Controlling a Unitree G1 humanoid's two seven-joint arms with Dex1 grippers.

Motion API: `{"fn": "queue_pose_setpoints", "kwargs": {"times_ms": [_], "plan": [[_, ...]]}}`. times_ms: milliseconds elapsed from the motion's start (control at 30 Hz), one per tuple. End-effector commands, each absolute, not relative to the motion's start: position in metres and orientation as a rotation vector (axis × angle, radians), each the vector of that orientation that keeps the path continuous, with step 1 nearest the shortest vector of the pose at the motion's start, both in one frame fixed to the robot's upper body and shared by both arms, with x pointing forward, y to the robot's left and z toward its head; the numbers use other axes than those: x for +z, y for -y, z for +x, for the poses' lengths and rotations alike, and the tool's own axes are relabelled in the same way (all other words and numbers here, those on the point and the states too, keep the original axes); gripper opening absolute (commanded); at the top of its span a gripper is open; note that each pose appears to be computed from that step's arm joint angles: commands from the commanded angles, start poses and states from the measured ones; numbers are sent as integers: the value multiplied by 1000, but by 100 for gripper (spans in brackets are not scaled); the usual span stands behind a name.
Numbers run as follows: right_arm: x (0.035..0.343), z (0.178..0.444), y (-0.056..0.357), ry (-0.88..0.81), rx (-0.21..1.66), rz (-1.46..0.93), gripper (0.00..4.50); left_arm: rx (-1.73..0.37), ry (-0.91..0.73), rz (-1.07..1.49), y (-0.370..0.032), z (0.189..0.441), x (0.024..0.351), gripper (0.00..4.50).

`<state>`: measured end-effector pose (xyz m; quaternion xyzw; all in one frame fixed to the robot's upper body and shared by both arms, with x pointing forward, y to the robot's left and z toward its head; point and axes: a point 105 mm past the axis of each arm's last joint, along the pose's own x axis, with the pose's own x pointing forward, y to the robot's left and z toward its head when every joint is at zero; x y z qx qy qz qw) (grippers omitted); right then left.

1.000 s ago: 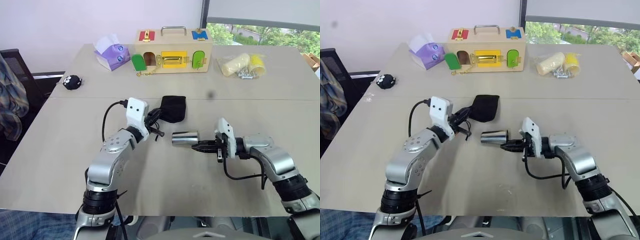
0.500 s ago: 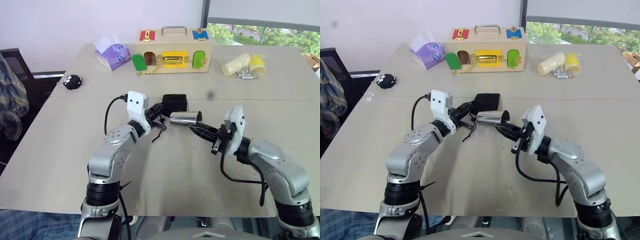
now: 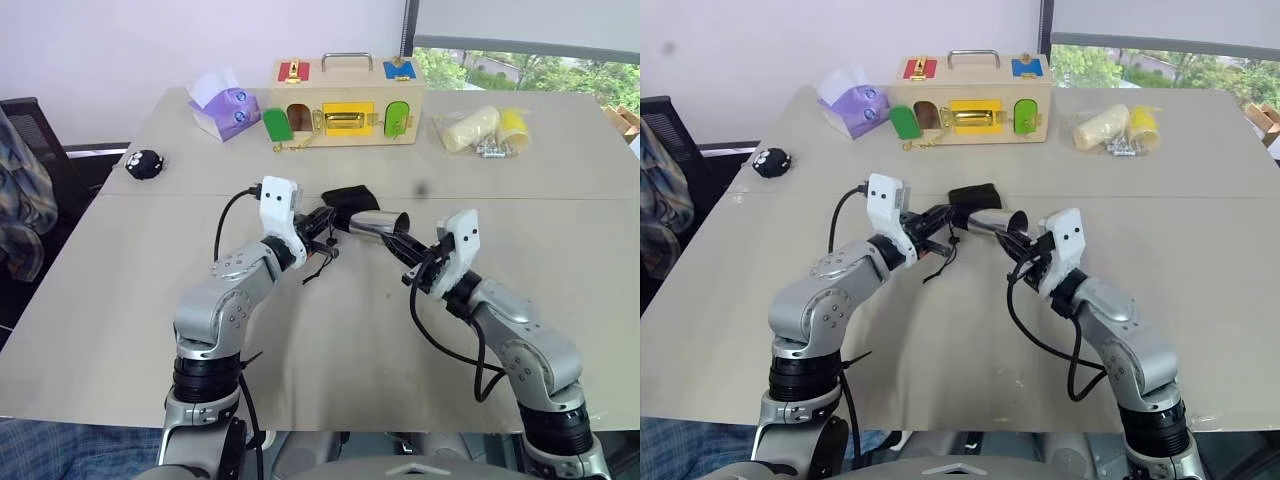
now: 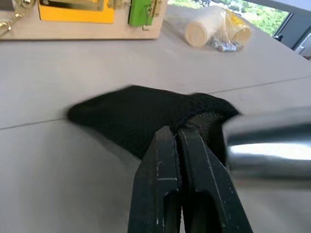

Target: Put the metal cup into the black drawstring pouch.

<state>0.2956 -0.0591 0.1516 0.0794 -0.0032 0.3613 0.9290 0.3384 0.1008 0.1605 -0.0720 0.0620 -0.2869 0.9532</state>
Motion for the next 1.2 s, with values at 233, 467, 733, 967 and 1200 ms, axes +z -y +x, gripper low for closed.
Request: {"fn": "queue_pose_setpoints", "kwargs": {"times_ms": [233,467,733,967,1200], "plan": [[167,322,39,113,684,203,13,-660,-43,-198,-85,327,189,0],[177,316,20,158,784,313,13,-657,-46,-199,-86,332,190,0],[185,309,33,160,816,451,13,-610,-33,-264,-105,340,188,0],[182,308,25,125,862,400,13,-674,-19,-349,-103,337,193,0],[172,314,12,125,894,213,13,-714,-21,-364,-94,333,197,0]]}}
